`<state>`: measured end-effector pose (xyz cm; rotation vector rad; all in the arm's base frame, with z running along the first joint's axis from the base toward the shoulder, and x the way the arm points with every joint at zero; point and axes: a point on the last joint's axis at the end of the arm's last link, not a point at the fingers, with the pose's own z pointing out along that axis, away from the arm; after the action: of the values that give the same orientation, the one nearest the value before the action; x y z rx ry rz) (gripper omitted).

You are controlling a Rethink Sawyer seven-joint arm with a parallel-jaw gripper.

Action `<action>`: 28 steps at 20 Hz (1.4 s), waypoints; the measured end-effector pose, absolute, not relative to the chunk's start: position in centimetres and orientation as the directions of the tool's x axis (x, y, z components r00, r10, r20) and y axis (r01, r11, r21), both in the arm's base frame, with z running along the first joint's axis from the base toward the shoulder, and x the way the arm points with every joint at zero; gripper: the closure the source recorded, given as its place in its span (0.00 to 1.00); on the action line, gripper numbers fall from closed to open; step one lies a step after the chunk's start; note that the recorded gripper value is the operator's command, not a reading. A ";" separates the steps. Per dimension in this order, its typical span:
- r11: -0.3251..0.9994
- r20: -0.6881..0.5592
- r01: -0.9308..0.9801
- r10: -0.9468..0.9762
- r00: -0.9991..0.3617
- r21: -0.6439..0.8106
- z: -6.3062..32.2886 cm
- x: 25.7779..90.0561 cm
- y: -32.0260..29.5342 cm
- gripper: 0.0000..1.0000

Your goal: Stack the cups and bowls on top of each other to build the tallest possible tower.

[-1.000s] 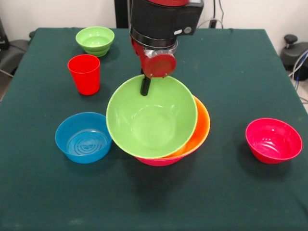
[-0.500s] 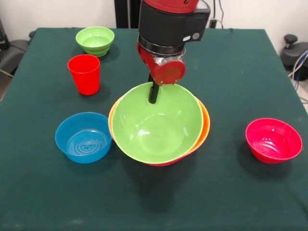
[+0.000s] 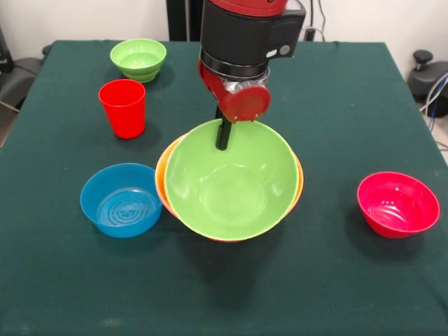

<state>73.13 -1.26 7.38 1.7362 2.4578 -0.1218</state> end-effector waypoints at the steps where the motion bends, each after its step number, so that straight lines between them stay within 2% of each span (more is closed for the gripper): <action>1: 0.340 -0.153 0.940 0.930 -0.335 0.011 7.5 73.2 -1.2 1.00; 28: 0.335 -0.155 0.941 0.933 -0.324 0.050 8.1 69.1 -1.2 1.00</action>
<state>69.14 -1.20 8.09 1.7256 2.4358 -0.0731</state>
